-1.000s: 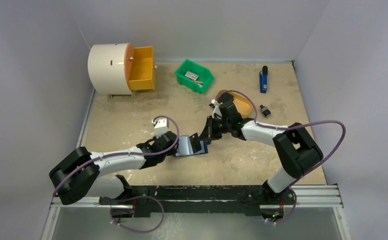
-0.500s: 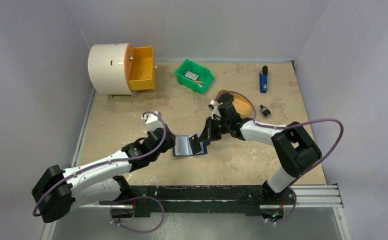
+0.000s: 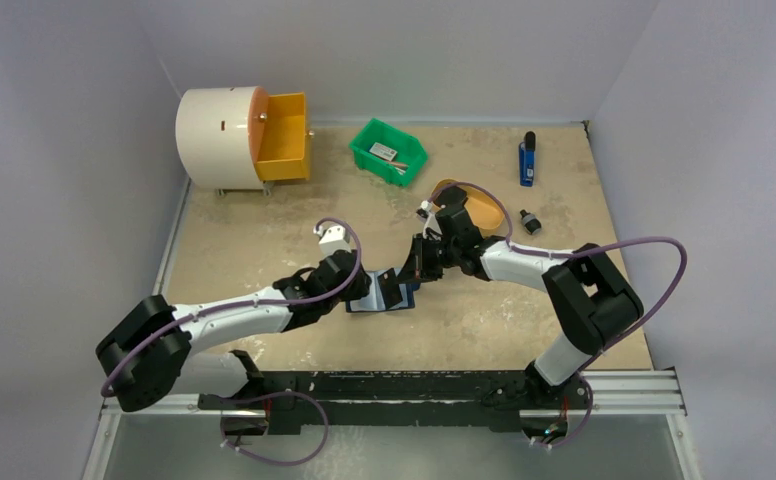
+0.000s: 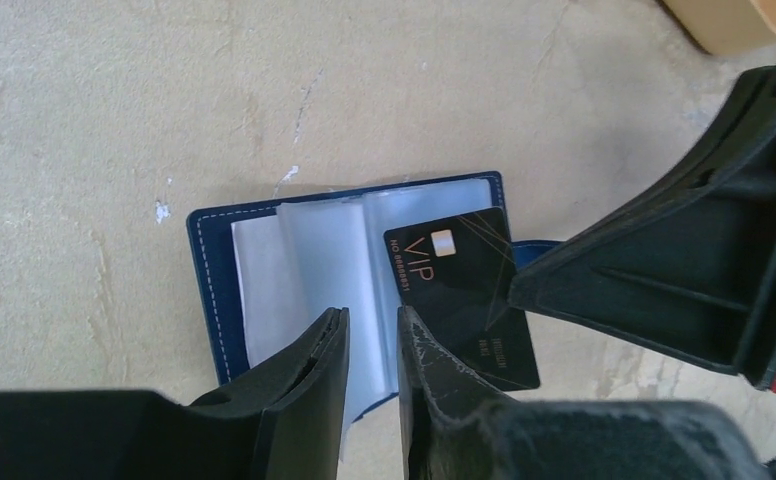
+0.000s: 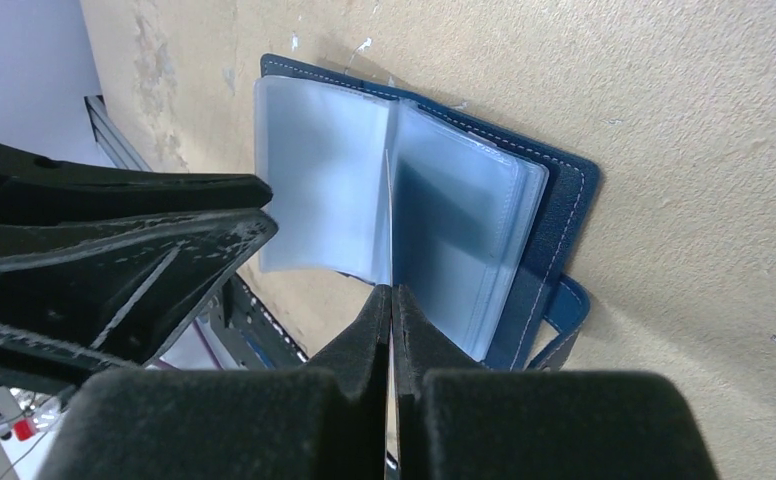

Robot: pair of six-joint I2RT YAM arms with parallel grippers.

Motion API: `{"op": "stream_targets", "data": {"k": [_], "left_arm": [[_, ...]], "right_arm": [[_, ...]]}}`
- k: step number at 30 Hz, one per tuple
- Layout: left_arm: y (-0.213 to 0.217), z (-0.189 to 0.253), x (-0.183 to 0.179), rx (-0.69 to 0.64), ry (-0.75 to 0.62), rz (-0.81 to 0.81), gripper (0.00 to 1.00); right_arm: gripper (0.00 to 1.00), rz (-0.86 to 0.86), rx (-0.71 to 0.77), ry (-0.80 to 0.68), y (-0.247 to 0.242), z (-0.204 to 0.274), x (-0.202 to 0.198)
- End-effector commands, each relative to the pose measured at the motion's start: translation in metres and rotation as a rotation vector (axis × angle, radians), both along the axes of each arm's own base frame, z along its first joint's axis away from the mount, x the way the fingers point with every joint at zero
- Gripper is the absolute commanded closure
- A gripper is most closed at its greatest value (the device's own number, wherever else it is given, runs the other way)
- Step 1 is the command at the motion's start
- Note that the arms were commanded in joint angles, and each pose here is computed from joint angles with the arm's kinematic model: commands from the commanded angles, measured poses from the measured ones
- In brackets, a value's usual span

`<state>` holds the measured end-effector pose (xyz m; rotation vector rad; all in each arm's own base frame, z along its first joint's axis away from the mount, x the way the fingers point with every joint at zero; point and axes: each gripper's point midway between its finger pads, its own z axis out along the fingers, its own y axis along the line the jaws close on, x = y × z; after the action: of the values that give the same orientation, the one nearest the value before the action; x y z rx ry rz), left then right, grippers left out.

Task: Put the credit cards into the card holder
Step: Insert the credit card into the card holder.

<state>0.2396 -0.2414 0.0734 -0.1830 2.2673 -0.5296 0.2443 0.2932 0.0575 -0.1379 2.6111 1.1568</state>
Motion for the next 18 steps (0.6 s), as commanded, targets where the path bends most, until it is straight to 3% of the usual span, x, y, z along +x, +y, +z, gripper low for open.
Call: {"op": "stream_targets", "data": {"k": [1, 8, 18], "left_arm": [[0.009, -0.017, 0.003, 0.058, -0.009, 0.024, 0.78], [0.028, -0.047, -0.002, 0.149, 0.032, 0.066, 0.81], [0.03, -0.046, -0.002, 0.14, 0.026, 0.08, 0.81]], "right_arm": [[1.0, 0.018, 0.057, -0.027, 0.014, 0.017, 0.008], [1.0, 0.02, 0.081, -0.004, 0.019, 0.015, 0.007], [1.0, 0.015, 0.088, 0.015, 0.021, 0.014, 0.008]]}}
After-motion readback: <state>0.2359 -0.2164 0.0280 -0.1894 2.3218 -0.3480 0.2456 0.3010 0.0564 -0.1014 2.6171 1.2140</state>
